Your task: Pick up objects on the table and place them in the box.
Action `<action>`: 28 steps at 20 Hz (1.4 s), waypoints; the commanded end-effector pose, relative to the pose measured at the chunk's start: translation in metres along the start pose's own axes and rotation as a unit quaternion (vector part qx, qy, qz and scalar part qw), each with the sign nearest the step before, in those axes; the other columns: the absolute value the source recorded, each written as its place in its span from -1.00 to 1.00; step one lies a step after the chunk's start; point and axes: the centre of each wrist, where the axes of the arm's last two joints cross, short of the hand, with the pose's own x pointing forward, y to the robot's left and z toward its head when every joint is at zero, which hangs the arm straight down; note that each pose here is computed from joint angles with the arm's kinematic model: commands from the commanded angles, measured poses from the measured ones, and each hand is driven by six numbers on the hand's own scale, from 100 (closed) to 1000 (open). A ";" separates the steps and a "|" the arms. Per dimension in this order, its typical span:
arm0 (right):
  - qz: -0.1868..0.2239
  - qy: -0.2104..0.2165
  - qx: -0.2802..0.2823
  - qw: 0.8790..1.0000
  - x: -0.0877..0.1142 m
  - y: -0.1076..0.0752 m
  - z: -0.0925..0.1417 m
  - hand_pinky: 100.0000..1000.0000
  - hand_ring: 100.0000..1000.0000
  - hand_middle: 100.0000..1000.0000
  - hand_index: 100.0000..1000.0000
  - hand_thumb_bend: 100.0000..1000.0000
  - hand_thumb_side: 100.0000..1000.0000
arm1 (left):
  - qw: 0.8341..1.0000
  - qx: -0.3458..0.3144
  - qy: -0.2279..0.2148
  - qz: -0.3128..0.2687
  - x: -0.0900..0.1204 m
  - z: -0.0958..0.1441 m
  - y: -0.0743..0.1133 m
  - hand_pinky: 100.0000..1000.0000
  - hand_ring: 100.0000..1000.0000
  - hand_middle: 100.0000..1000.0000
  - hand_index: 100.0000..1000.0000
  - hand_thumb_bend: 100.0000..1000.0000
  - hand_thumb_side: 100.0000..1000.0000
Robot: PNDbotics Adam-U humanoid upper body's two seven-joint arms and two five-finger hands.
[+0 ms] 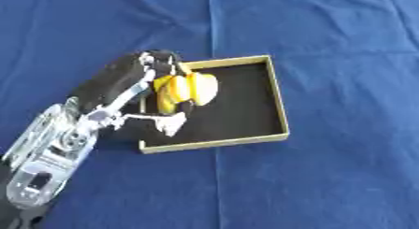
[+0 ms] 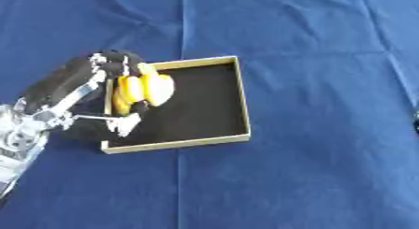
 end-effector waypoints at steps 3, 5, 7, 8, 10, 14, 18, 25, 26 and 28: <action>0.003 -0.009 0.004 1.000 0.004 0.000 -0.002 0.51 0.87 0.55 0.76 -0.92 -0.20 | 0.999 -0.007 0.011 -0.047 -0.004 -0.003 0.006 0.99 1.00 0.72 0.99 -0.79 0.81; 0.003 -0.007 0.006 1.000 0.004 0.000 0.000 0.51 0.87 0.55 0.76 -0.93 -0.20 | 0.998 0.002 0.021 -0.062 -0.004 -0.002 0.007 1.00 1.00 0.76 1.00 -0.62 0.88; 0.003 -0.005 0.008 1.000 0.004 0.000 0.001 0.51 0.87 0.55 0.76 -0.93 -0.20 | 0.997 0.017 0.033 -0.074 -0.003 -0.001 0.008 1.00 1.00 0.77 1.00 -0.59 0.88; 0.004 -0.004 0.009 1.000 0.004 0.001 0.001 0.51 0.87 0.55 0.76 -0.93 -0.20 | 0.996 0.025 0.036 -0.079 -0.002 -0.002 0.009 1.00 1.00 0.78 1.00 -0.59 0.85; 0.004 -0.004 0.011 1.000 0.004 0.001 0.002 0.51 0.87 0.55 0.76 -0.93 -0.20 | 0.995 0.036 0.041 -0.090 0.001 -0.003 0.008 1.00 1.00 0.79 0.99 -0.59 0.84; 0.004 -0.002 0.012 1.000 0.004 0.001 0.004 0.51 0.87 0.55 0.76 -0.92 -0.19 | 0.992 0.042 0.042 -0.113 0.004 -0.005 0.003 1.00 1.00 0.79 0.99 -0.60 0.81; 0.005 0.002 0.012 1.000 0.005 0.002 0.005 0.50 0.87 0.55 0.76 -0.92 -0.20 | 0.991 0.056 0.040 -0.115 0.007 -0.005 0.005 1.00 1.00 0.75 0.93 -0.78 0.70; 0.014 -0.001 0.000 1.000 0.003 -0.002 0.006 0.50 0.86 0.55 0.76 -0.90 -0.23 | 0.972 0.223 0.033 -0.068 0.026 0.002 0.062 0.83 1.00 0.42 0.40 -1.00 0.09; 0.015 -0.003 -0.003 1.000 0.002 -0.003 0.006 0.50 0.86 0.55 0.76 -0.89 -0.24 | 0.966 0.249 0.031 -0.066 0.028 0.005 0.073 0.82 0.89 0.36 0.39 -1.00 0.09; 0.018 -0.004 -0.008 1.000 0.002 -0.004 0.007 0.50 0.85 0.55 0.75 -0.89 -0.24 | 0.952 0.298 0.015 -0.070 0.030 0.009 0.095 0.81 0.81 0.34 0.42 -1.00 0.11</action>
